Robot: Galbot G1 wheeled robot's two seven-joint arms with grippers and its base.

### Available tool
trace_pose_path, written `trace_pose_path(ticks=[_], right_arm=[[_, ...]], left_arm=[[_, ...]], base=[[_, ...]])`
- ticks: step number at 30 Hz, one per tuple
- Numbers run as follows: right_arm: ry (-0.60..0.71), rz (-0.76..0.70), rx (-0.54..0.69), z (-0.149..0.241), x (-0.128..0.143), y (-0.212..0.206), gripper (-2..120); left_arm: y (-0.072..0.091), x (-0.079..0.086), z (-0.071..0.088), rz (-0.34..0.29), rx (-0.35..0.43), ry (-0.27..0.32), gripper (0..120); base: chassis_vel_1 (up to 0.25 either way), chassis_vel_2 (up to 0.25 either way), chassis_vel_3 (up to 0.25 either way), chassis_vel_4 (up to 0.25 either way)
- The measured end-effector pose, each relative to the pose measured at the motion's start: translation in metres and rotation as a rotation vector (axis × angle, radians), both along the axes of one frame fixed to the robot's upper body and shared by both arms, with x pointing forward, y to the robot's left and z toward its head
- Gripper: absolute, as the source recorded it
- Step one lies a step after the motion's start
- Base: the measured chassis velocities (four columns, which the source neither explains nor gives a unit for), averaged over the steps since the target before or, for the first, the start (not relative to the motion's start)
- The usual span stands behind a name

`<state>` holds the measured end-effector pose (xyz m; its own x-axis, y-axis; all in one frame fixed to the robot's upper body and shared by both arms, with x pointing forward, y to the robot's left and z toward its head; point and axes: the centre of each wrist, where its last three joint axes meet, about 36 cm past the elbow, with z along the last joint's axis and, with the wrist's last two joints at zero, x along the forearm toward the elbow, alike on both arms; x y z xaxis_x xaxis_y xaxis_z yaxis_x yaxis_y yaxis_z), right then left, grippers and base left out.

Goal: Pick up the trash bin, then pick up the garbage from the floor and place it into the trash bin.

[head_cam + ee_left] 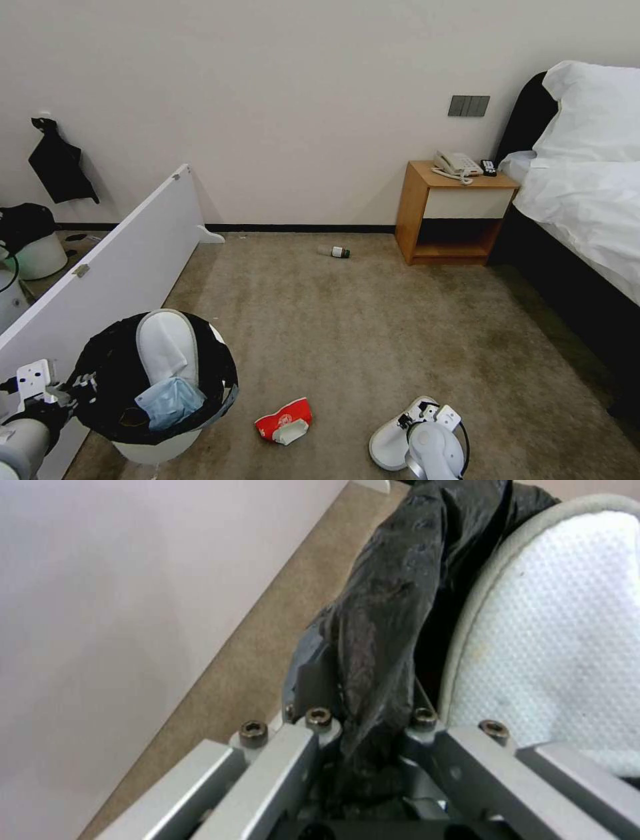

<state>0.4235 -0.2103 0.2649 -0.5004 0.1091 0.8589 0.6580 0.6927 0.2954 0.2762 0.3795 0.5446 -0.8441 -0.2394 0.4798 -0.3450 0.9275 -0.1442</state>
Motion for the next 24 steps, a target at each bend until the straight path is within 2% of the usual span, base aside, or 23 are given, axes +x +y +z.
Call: trace_pose_path(ticks=[2, 17, 22, 24], right_arm=[[0.002, -0.003, -0.002, 0.000, -0.001, -0.002, 0], [0.005, -0.004, -0.029, 0.004, -0.012, -0.015, 0], [-0.030, 0.023, -0.064, 0.016, -0.022, -0.021, 0], [-0.094, 0.072, -0.115, 0.034, -0.034, -0.025, 0]], left_arm=[[0.000, 0.000, 0.000, 0.000, 0.000, 0.000, 4], [-0.001, -0.001, 0.000, -0.002, -0.001, 0.000, 4], [-0.002, 0.000, 0.000, -0.005, -0.002, 0.000, 4], [-0.003, 0.000, 0.000, -0.008, -0.004, 0.002, 4]], base=[[0.000, 0.000, 0.000, 0.000], [0.000, 0.000, 0.000, 0.000], [0.000, 0.000, 0.000, 0.000], [0.000, 0.000, 0.000, 0.000]])
